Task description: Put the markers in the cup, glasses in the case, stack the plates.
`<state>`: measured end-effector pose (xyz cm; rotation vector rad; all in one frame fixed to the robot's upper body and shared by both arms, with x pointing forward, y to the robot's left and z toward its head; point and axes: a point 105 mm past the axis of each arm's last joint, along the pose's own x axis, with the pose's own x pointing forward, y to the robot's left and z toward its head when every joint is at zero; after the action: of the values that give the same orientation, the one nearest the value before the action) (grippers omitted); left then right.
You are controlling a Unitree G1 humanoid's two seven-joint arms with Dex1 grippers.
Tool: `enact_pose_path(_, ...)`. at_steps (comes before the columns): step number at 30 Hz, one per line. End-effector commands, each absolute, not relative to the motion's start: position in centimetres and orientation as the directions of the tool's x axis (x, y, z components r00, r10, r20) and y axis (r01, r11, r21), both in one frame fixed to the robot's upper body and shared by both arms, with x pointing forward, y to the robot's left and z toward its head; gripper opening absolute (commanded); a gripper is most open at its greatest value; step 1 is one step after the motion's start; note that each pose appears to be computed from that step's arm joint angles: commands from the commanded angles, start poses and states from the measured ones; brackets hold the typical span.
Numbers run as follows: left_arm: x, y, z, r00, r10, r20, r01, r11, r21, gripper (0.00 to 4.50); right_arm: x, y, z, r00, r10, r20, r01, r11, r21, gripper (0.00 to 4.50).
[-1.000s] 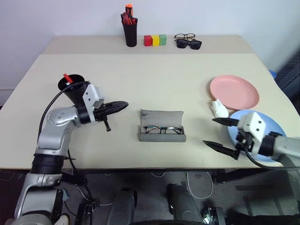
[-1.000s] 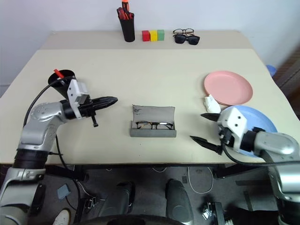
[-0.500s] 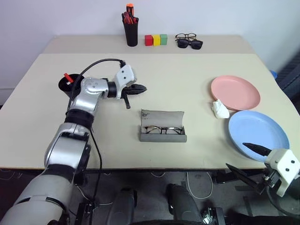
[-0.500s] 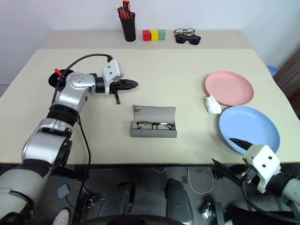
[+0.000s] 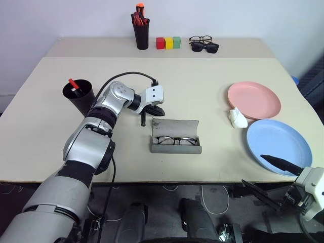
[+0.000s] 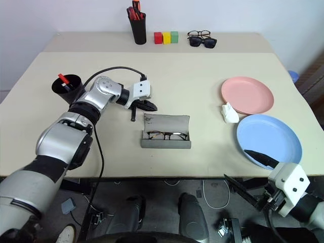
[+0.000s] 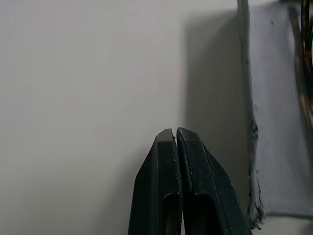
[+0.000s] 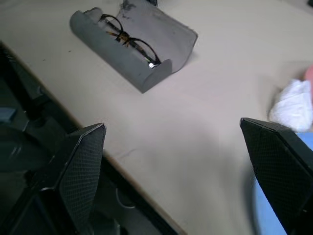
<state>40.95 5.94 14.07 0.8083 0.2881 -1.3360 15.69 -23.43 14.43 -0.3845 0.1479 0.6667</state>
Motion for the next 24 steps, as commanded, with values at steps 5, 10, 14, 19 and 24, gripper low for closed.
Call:
enact_pose_path(5, 39.0, 5.2, 15.5, 0.032, -0.787, -0.616, 0.971, -0.122, 0.207, 0.05, 16.1, -22.6, 15.3, 0.765, 0.605, -0.223, -0.644, 0.700, -0.308, 4.50)
enact_pose_path(10, 37.2, 5.3, 14.8, -0.128, -0.785, -0.606, 0.978, -0.200, 0.052, 0.05, 16.7, -22.7, 15.2, 0.775, 0.594, -0.214, -0.631, 0.716, -0.298, 4.50)
enact_pose_path(14, 35.7, 4.9, 12.5, -0.193, -0.768, -0.610, 0.965, -0.263, 0.026, 0.05, 17.8, -23.3, 14.9, 0.809, 0.553, -0.199, -0.588, 0.761, -0.274, 4.50)
enact_pose_path(19, 34.6, 4.9, 13.4, -0.208, -0.819, -0.534, 0.963, -0.268, 0.036, 0.05, 19.8, -24.6, 14.7, 0.876, 0.445, -0.185, -0.482, 0.817, -0.318, 4.50)
enact_pose_path(24, 33.6, 4.4, 16.5, -0.180, -0.886, -0.428, 0.961, -0.251, 0.115, 0.05, 21.6, -25.8, 13.5, 0.897, 0.396, -0.197, -0.439, 0.851, -0.289, 4.50)
